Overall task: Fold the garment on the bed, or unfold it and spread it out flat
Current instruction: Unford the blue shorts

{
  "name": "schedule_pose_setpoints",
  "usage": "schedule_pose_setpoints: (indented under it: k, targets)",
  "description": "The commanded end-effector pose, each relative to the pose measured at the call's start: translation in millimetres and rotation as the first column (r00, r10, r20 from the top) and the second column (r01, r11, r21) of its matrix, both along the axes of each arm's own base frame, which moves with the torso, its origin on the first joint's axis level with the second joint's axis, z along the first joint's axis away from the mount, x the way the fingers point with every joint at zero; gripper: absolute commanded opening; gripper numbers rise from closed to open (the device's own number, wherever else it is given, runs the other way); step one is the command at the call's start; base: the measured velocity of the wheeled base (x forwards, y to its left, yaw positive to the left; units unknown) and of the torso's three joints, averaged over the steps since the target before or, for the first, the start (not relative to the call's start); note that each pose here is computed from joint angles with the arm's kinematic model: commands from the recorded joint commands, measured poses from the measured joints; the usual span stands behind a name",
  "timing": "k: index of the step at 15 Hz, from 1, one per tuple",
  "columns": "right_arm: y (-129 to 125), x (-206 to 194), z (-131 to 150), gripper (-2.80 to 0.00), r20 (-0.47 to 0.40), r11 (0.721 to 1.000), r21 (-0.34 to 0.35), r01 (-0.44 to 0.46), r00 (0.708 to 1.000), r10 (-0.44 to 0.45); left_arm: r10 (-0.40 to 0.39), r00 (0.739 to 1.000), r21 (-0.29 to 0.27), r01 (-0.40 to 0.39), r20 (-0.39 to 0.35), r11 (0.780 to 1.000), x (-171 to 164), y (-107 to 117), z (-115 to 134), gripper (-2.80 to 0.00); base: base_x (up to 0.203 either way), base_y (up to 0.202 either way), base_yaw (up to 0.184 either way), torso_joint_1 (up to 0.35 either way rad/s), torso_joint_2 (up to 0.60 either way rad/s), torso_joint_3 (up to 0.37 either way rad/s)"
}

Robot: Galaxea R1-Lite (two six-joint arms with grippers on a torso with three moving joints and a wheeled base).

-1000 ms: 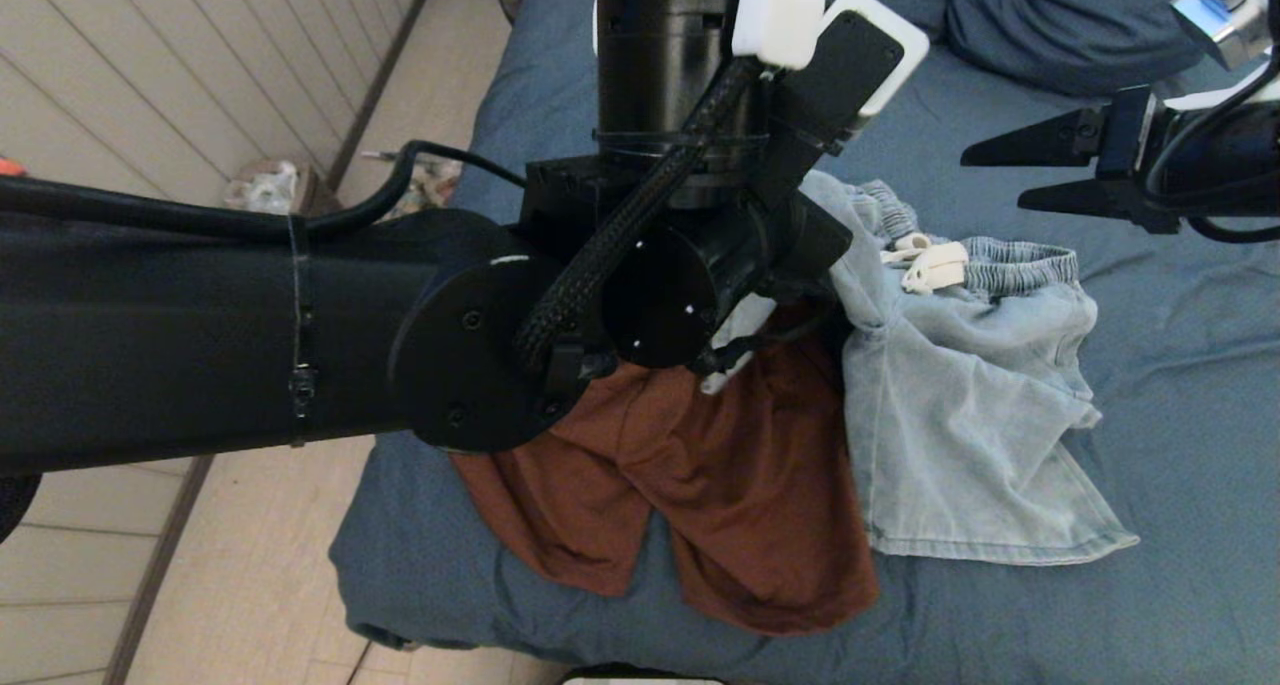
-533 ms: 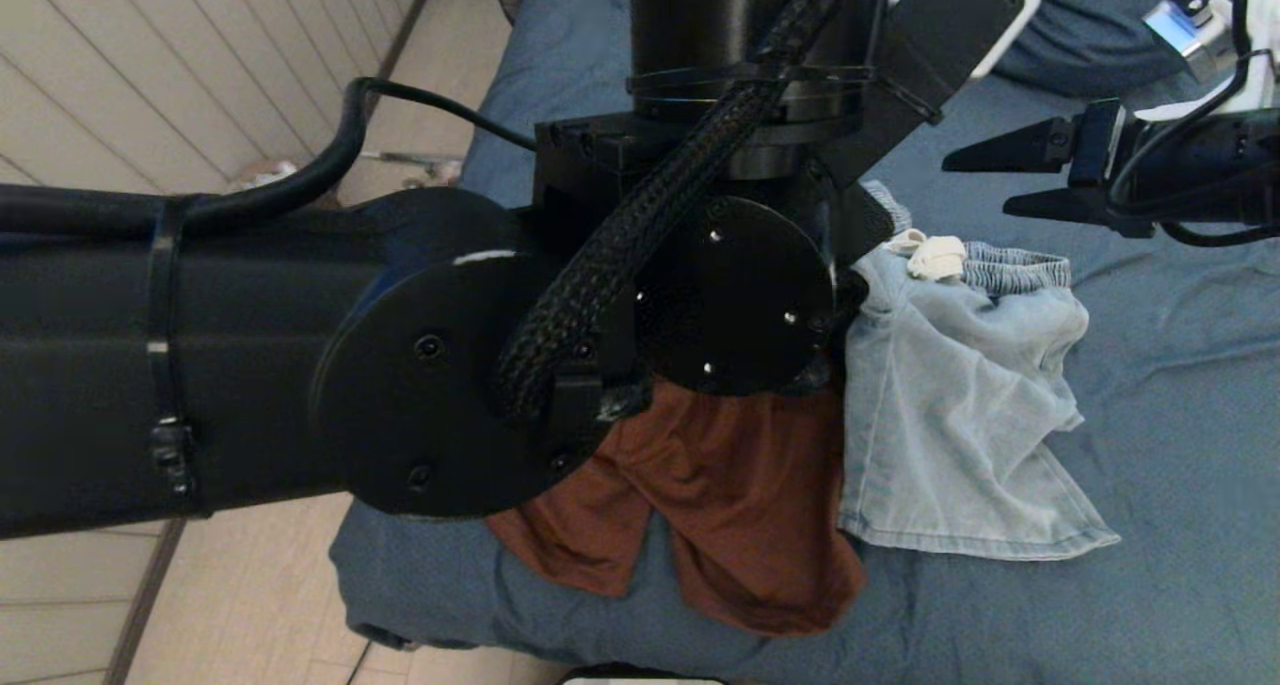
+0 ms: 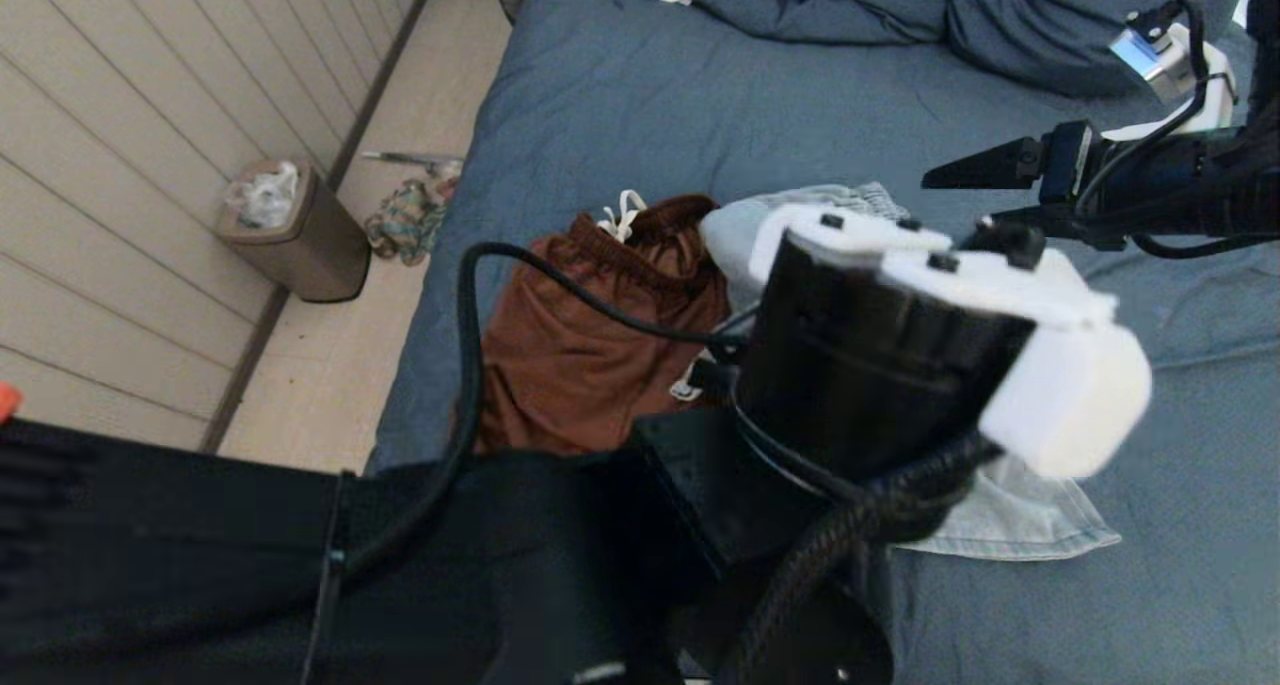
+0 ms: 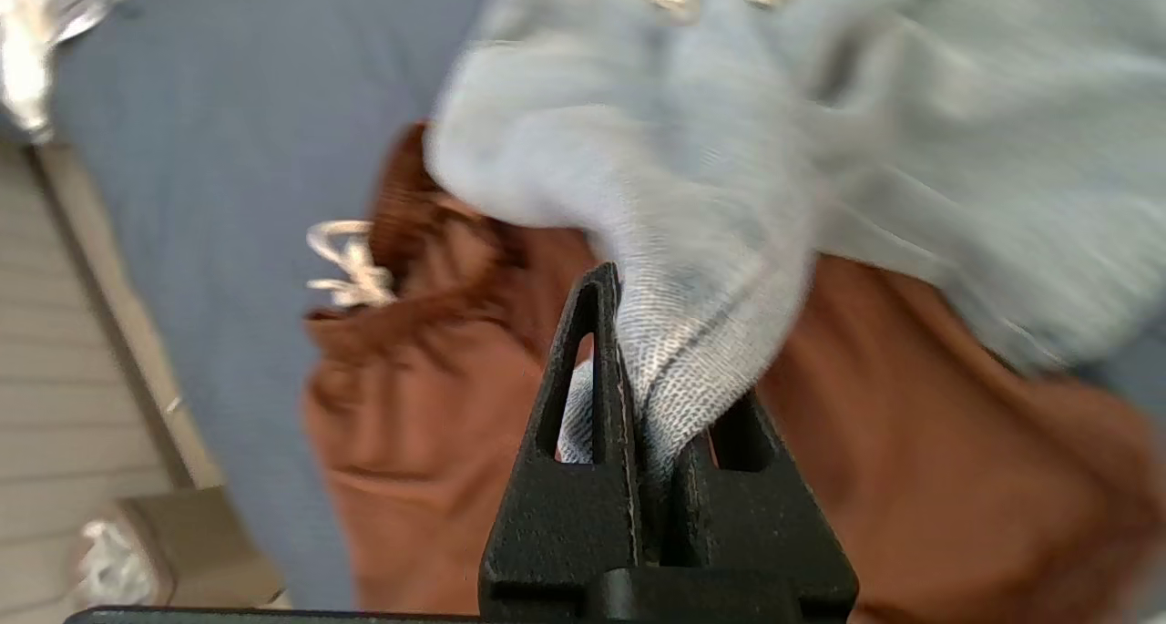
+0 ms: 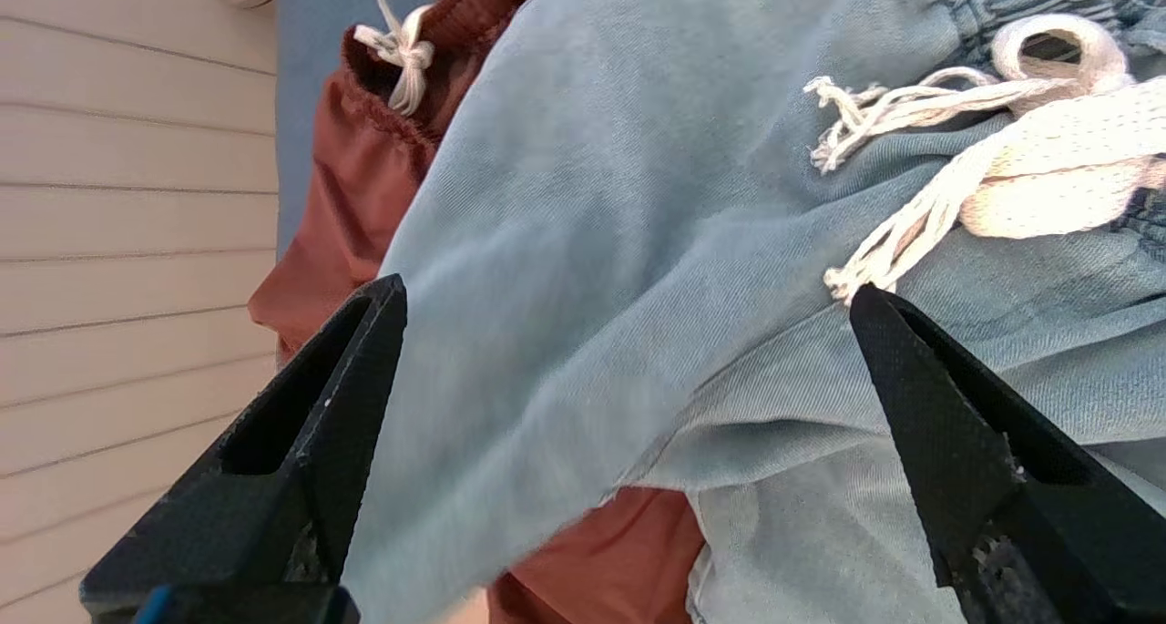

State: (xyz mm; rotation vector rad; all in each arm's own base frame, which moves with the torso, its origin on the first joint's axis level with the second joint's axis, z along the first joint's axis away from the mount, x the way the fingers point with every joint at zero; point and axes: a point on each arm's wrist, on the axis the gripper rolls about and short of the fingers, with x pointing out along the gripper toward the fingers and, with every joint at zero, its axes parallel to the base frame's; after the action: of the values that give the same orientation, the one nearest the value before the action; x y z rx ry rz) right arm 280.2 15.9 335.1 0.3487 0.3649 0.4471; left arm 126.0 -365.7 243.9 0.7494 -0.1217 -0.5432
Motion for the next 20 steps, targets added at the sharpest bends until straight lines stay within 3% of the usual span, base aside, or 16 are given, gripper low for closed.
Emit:
schedule_pose_setpoints:
  k: [1,6,9,11,15,18,20]
  targets:
    - [0.1,5.4,-3.8,0.0,-0.015,1.0,0.002,-0.002,1.0,0.002,-0.019,1.0,0.059,0.02,-0.01,0.998,-18.7,-6.7,-31.2,-2.8,0.0,0.0,0.0,0.0,0.0,0.0]
    - [0.7,10.0,-8.6,0.0,-0.032,1.0,0.002,-0.005,0.999,0.005,-0.067,0.996,0.121,0.075,-0.063,0.99,-48.8,-23.9,-84.3,-2.8,0.0,0.0,0.0,0.0,0.0,0.0]
    - [0.8,13.1,-10.6,0.0,-0.038,1.0,0.001,-0.005,0.999,0.005,-0.053,0.997,0.089,0.058,-0.064,0.994,-51.2,-40.8,-107.0,-2.8,0.0,0.0,0.0,0.0,0.0,0.0]
    - [0.8,14.3,-11.7,0.0,-0.042,1.0,0.001,-0.006,0.999,0.006,-0.01,0.997,0.072,0.016,-0.082,0.997,-32.9,-43.3,-116.4,-2.8,0.0,0.0,0.0,0.0,0.0,0.0]
    - [0.9,16.4,-14.5,0.0,-0.052,1.0,0.003,-0.008,0.999,0.008,0.012,0.992,0.021,-0.01,-0.124,1.0,-9.1,-50.3,-123.5,-2.8,0.0,0.0,0.0,0.0,0.0,0.0]
    - [1.3,15.9,-14.5,0.0,-0.051,1.0,0.001,-0.008,0.999,0.008,0.038,0.992,-0.048,-0.044,-0.124,0.998,6.1,-55.4,-112.5,-2.8,0.0,0.0,0.0,0.0,0.0,0.0]
    - [1.8,16.0,-15.3,0.0,-0.054,1.0,0.001,-0.01,0.998,0.01,0.058,0.991,-0.063,-0.066,-0.121,0.996,16.6,-56.8,-110.3,-2.8,0.0,0.0,0.0,0.0,0.0,0.0]
